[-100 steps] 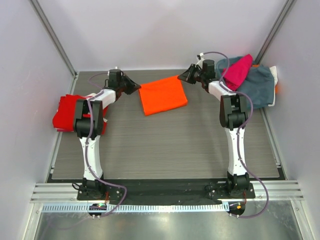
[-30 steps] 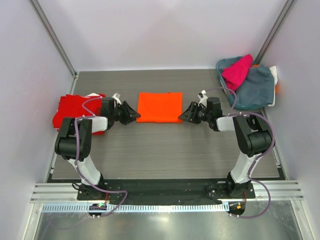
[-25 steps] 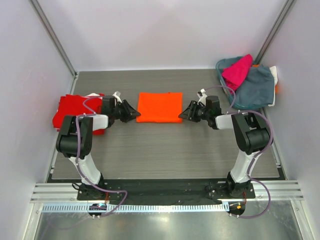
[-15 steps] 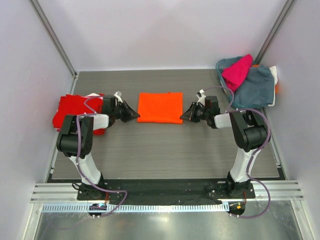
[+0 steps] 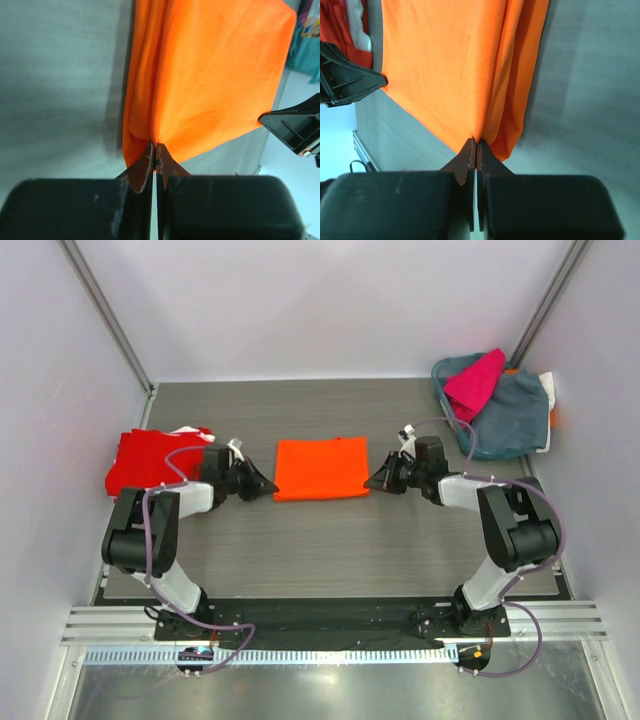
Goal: Fold and stack the t-shirts
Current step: Fold the tshirt
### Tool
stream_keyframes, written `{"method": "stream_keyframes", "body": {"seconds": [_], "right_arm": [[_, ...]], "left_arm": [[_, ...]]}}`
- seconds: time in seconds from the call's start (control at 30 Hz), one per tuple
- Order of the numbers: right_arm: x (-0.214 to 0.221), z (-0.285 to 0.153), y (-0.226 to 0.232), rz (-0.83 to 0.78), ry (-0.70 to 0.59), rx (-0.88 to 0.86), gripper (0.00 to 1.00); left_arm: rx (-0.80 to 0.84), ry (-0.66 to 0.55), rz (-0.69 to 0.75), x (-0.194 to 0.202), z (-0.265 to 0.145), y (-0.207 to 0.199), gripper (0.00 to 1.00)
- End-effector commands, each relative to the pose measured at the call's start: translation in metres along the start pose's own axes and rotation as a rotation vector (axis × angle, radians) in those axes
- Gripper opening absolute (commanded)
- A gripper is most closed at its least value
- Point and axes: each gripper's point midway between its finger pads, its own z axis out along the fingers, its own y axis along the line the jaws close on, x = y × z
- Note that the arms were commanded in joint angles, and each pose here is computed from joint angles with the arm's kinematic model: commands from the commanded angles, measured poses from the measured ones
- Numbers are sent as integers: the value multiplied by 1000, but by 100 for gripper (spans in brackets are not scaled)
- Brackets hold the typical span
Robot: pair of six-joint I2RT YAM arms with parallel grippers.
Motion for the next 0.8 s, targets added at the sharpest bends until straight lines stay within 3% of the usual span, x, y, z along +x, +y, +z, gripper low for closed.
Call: {"method": "stream_keyframes", "body": {"seconds": [0.0,0.13,0.2,0.23,0.27,0.33,0.4,0.53,0.63,0.77], "right_arm": [[19,-17,-2,13,28,64,1],[47,-27,-12,41,70,127,7],[49,-33,-15,44,58,156,18],[50,-35,-16,46,57,170,28],[48,-38,-17,38,45,188,41],[44,-47,-10,12,40,194,47],[32,-53,1,-36,9,206,48],[24,-63,32,-63,5,176,36],[27,-55,58,-55,32,112,9],[38,-27,82,-3,95,7,1]], "left_arm": [[-32,19,14,21,-10,6,0],[-65,38,16,38,-13,10,0],[-84,45,2,46,-17,15,2],[-90,42,-2,47,-19,15,6],[-99,13,6,44,-25,13,22],[-140,-9,16,44,-34,14,37],[-173,-61,46,36,-52,5,40],[-121,-121,101,21,-76,-37,37],[-60,-96,118,22,-76,-68,30],[-35,-25,143,32,-51,-90,19]]}}
